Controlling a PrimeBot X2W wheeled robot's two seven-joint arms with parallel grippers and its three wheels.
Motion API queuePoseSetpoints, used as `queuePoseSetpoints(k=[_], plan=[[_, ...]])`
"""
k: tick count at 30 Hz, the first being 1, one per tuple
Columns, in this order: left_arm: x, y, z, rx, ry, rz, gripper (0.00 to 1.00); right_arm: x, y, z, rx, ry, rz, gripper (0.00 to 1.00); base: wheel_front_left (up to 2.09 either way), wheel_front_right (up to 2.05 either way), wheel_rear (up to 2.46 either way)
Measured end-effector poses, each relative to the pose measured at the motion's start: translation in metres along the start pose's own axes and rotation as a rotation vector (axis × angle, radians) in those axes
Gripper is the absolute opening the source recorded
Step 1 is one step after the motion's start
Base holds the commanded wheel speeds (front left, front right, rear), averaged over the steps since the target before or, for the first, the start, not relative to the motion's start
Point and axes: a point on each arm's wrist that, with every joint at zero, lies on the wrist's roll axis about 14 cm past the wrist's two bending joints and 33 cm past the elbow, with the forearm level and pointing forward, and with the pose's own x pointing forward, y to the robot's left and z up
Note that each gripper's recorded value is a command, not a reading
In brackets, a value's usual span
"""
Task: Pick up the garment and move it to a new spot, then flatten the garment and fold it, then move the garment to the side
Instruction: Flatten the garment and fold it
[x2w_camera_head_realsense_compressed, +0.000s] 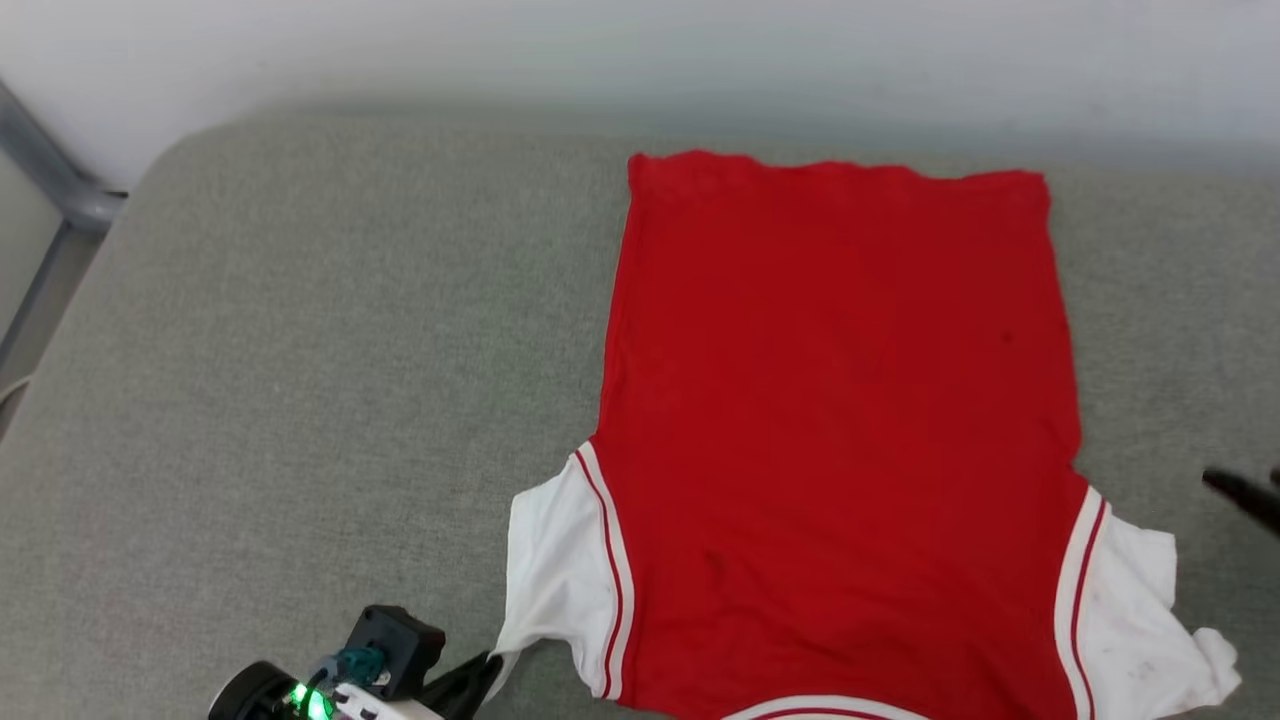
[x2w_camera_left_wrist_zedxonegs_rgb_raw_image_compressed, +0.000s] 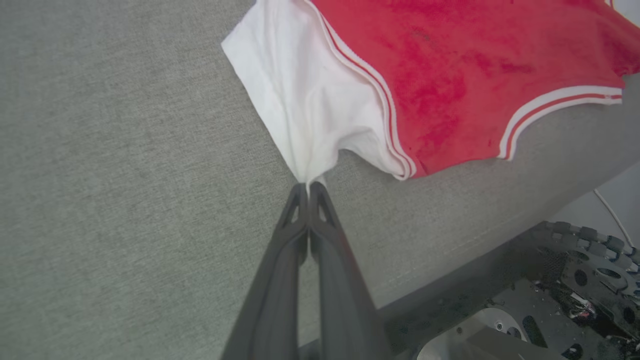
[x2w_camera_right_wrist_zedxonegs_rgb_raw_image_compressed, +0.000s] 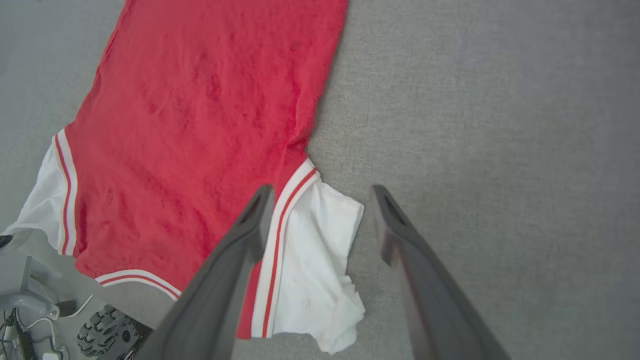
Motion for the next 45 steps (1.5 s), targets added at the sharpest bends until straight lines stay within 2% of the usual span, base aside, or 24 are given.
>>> queuePoseSetpoints(k=[7,19,24,32,39,40,41,42,45], plan=[[0.008,-0.005,0.008,0.034,0.066,-0.037,0.00,0.056,0.023,0.070,-0.053,0.015,0.028,1.00,0.00,0.00,0.00],[0.035,0.011,0.014,0.044,0.106,0.004,0.00,0.176,0.022,0.133,-0.145,0.143,-0.107,1.00,0.00,0.00,0.00],[0.038,0.020,0.004,0.018,0.141,0.035,0.00,0.216,0.010,0.139,-0.124,0.174,-0.168,1.00,0.00,0.00,0.00],[0.037,0.034,-0.006,-0.001,0.177,0.090,0.00,0.264,-0.001,0.120,-0.083,0.262,-0.219,1.00,0.00,0.00,0.00],[0.039,0.039,-0.012,-0.015,0.193,0.109,0.00,0.291,0.010,0.100,-0.087,0.313,-0.182,1.00,0.00,0.00,0.00],[0.040,0.040,-0.012,-0.015,0.192,0.111,0.00,0.293,0.010,0.098,-0.088,0.319,-0.180,0.65,0.00,0.00,0.00],[0.040,0.040,-0.012,-0.016,0.192,0.111,0.00,0.294,0.011,0.097,-0.092,0.326,-0.179,0.21,0.00,0.00,0.00],[0.041,0.040,-0.012,-0.016,0.190,0.111,0.00,0.294,0.012,0.096,-0.094,0.330,-0.175,0.00,0.00,0.00,0.00],[0.041,0.039,-0.012,-0.019,0.191,0.112,0.00,0.295,0.013,0.094,-0.110,0.340,-0.176,0.00,0.00,0.00,0.00]])
